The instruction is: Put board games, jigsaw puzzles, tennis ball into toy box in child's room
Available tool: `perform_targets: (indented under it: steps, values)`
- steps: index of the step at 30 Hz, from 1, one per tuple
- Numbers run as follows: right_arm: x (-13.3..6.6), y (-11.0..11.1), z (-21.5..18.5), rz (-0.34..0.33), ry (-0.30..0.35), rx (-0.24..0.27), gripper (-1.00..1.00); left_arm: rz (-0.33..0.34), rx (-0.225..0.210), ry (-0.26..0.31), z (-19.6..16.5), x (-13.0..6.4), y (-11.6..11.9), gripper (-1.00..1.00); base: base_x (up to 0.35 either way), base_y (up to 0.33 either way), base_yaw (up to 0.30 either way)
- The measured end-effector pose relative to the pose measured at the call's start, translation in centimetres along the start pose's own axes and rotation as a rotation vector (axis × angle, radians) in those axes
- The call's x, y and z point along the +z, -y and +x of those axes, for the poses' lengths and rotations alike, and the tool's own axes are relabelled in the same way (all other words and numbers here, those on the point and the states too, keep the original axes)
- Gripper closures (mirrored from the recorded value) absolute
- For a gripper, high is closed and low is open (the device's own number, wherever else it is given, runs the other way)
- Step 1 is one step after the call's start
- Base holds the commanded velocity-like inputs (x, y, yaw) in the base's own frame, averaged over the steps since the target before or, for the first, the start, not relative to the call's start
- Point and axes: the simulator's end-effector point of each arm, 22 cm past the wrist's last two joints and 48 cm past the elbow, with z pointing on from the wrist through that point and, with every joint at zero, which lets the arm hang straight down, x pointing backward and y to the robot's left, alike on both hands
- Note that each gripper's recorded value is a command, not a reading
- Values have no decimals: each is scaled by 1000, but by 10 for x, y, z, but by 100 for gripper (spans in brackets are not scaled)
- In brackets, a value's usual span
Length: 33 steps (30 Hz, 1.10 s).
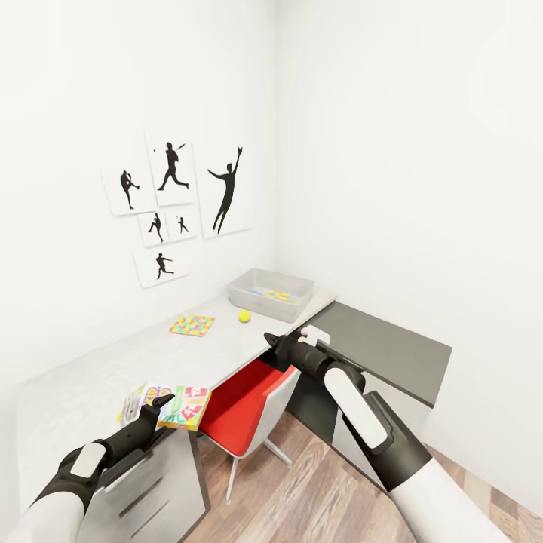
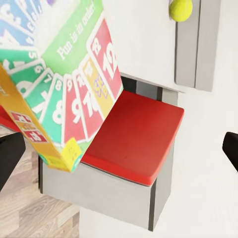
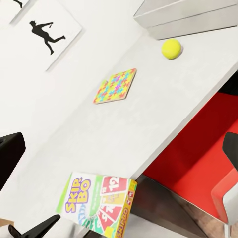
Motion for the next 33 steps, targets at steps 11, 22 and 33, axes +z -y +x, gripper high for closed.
perform_targets:
  steps: [11,22,33]
  values:
    - [1,5,0,3,1,-1,-100,-1,2,1,0,3,-3,-100,0,0,0]
    - [-42,-8,-37,-190,64,-104,-100,-1,1,1,0,3,-3,-100,0,0,0]
    - [-82,-65,-20,-465,13,-144,-100,-1,1,0,1,3,-3,-100,0,0,0]
